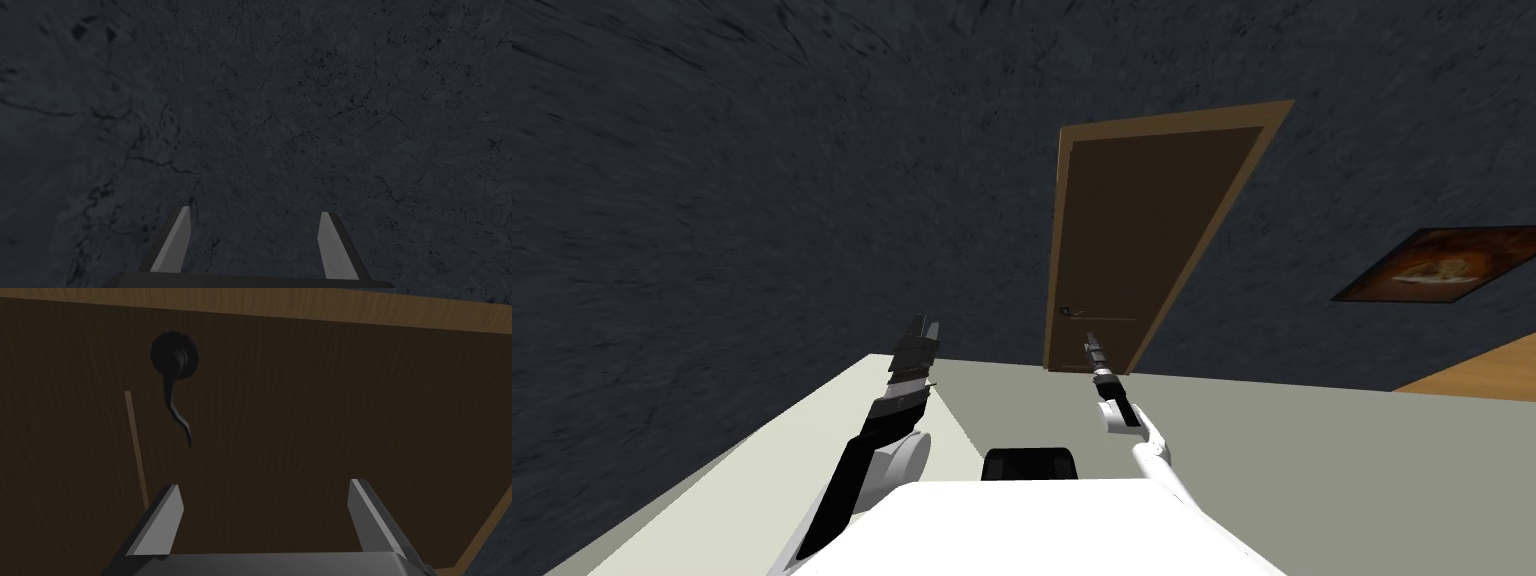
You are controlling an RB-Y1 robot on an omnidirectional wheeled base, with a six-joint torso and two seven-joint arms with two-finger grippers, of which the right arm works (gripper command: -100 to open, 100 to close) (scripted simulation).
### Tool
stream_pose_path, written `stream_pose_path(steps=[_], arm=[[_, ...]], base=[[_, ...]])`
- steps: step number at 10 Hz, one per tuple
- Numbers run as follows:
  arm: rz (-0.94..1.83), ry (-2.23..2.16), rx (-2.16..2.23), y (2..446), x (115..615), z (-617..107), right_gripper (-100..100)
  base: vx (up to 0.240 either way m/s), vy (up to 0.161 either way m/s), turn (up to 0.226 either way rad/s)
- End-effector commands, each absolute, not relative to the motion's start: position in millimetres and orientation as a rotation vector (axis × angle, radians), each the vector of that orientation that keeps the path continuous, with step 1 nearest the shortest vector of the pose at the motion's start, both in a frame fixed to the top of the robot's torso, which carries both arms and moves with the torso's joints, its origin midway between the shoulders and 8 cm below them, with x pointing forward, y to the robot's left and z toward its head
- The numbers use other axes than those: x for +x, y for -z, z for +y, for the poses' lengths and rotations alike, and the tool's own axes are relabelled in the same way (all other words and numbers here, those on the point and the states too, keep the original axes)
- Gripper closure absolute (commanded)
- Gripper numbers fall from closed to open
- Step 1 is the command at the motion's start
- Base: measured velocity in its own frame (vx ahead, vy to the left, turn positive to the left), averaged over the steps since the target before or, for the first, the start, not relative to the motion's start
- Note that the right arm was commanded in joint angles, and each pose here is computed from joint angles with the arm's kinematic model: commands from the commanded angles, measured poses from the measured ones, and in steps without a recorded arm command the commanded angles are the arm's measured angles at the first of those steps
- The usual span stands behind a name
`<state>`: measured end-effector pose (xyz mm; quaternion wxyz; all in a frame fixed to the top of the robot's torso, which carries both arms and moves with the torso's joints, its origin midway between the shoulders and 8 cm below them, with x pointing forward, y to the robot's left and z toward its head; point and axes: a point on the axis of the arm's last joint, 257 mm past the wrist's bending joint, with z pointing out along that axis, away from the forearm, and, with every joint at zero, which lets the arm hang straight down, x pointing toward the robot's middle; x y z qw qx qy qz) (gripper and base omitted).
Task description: Pull the door open
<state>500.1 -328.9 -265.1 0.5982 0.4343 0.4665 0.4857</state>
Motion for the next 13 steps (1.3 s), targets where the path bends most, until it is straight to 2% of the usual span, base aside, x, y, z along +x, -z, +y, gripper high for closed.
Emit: stream_pose_path(steps=[1, 13], arm=[[1.093, -1.121, 1.026, 275, 503, -332, -100], [1.156, -1.074, 1.146, 335, 511, -353, -100]], base=[[0.107, -0.01, 0.013], [0.099, -0.016, 0.013]])
